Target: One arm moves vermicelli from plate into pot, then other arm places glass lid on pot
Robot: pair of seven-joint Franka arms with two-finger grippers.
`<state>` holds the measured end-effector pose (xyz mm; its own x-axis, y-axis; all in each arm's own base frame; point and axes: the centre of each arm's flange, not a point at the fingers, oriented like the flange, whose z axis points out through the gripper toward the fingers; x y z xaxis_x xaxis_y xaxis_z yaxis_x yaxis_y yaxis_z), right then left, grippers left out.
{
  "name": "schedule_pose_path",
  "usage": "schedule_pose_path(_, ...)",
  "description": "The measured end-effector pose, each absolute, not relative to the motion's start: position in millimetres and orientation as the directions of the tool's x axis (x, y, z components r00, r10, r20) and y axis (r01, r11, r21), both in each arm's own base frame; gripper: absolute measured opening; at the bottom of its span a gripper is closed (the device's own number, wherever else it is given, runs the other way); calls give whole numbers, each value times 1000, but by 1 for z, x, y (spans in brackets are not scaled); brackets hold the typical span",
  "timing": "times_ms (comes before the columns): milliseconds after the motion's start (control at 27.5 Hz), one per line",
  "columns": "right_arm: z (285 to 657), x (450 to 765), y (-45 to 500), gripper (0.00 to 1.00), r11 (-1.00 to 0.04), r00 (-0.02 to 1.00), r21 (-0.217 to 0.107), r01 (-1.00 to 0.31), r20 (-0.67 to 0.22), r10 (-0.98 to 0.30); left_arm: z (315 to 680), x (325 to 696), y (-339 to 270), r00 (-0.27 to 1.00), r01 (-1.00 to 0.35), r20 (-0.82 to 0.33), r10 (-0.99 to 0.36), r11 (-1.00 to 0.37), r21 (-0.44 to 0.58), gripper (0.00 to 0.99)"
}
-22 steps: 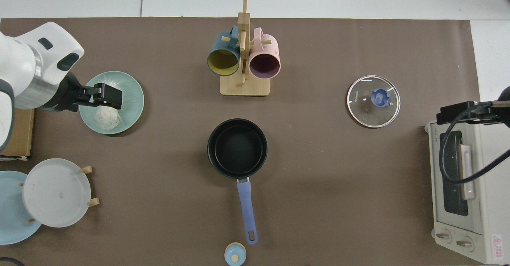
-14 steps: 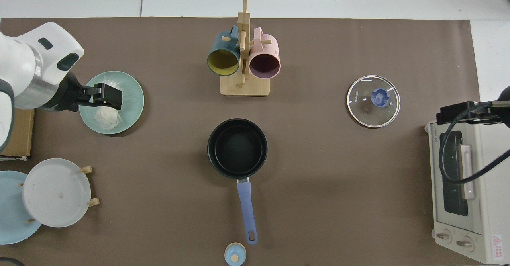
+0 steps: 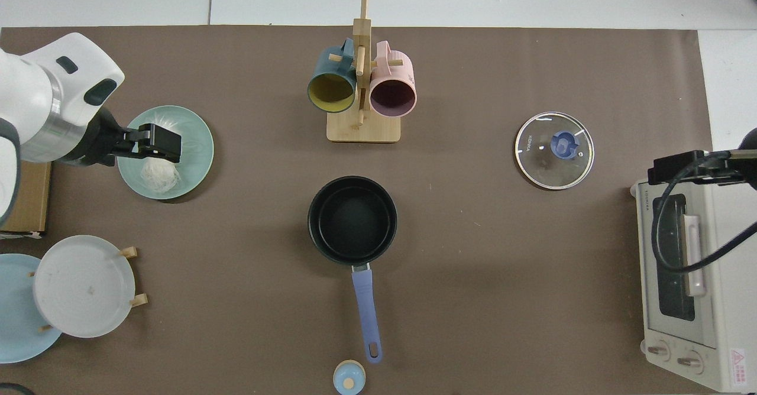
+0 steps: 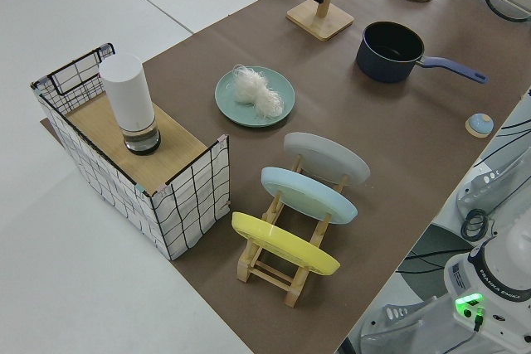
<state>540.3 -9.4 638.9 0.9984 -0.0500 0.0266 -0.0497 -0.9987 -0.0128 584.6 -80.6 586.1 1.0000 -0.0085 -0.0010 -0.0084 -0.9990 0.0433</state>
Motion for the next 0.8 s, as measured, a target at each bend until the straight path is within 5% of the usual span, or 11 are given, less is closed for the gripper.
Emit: schedule_pose_path(799, 651, 558, -12, 996, -998, 982, -17, -53, 179, -55, 577, 594, -63, 997, -62, 44, -60, -997, 41, 987)
